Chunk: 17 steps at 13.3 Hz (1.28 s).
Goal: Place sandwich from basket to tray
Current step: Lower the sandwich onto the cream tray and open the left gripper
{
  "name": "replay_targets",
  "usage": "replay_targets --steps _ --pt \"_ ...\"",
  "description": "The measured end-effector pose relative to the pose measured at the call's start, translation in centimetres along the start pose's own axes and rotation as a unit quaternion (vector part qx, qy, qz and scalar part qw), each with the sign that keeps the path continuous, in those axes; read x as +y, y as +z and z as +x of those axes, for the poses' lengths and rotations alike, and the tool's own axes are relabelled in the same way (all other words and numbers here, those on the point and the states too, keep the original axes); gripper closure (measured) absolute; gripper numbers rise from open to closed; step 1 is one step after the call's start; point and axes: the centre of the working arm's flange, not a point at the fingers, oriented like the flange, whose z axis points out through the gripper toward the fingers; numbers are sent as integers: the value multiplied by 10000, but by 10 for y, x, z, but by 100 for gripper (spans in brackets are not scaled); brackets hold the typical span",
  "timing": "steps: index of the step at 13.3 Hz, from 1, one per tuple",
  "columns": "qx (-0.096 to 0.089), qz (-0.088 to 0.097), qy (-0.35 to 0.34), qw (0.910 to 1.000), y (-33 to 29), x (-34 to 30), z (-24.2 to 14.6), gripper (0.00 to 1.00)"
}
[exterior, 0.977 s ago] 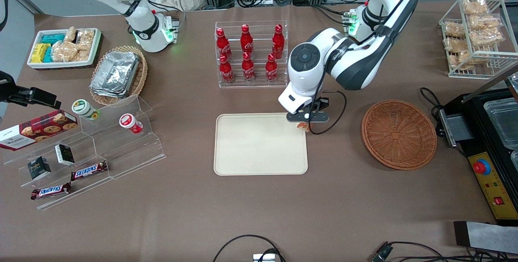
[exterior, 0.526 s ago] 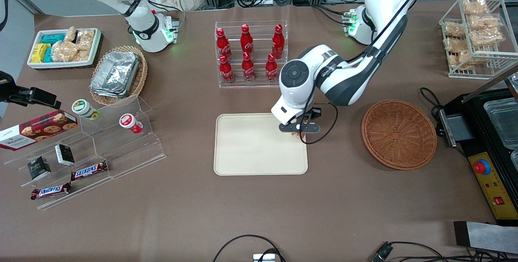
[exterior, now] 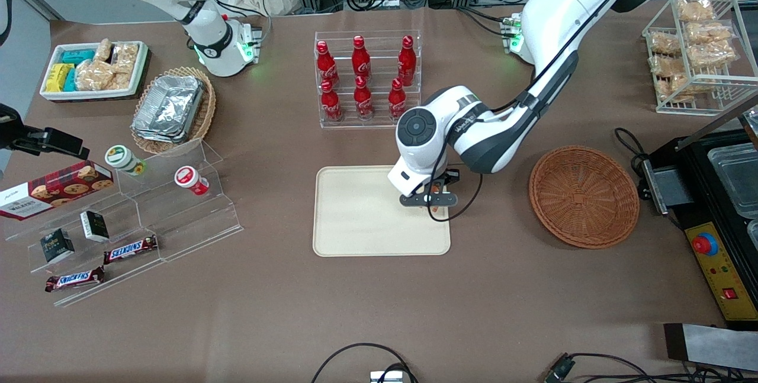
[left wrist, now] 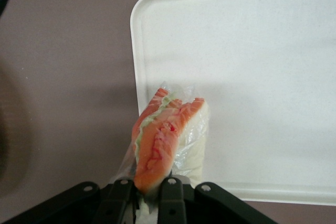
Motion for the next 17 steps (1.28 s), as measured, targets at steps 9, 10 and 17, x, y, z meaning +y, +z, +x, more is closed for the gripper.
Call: replay_targets --steps 9,10,17 --pt "-90 70 0 9999 28 2 17 84" --pt "-107 84 12 9999 32 3 18 84" --pt "-41 196 103 9997 43 36 5 84"
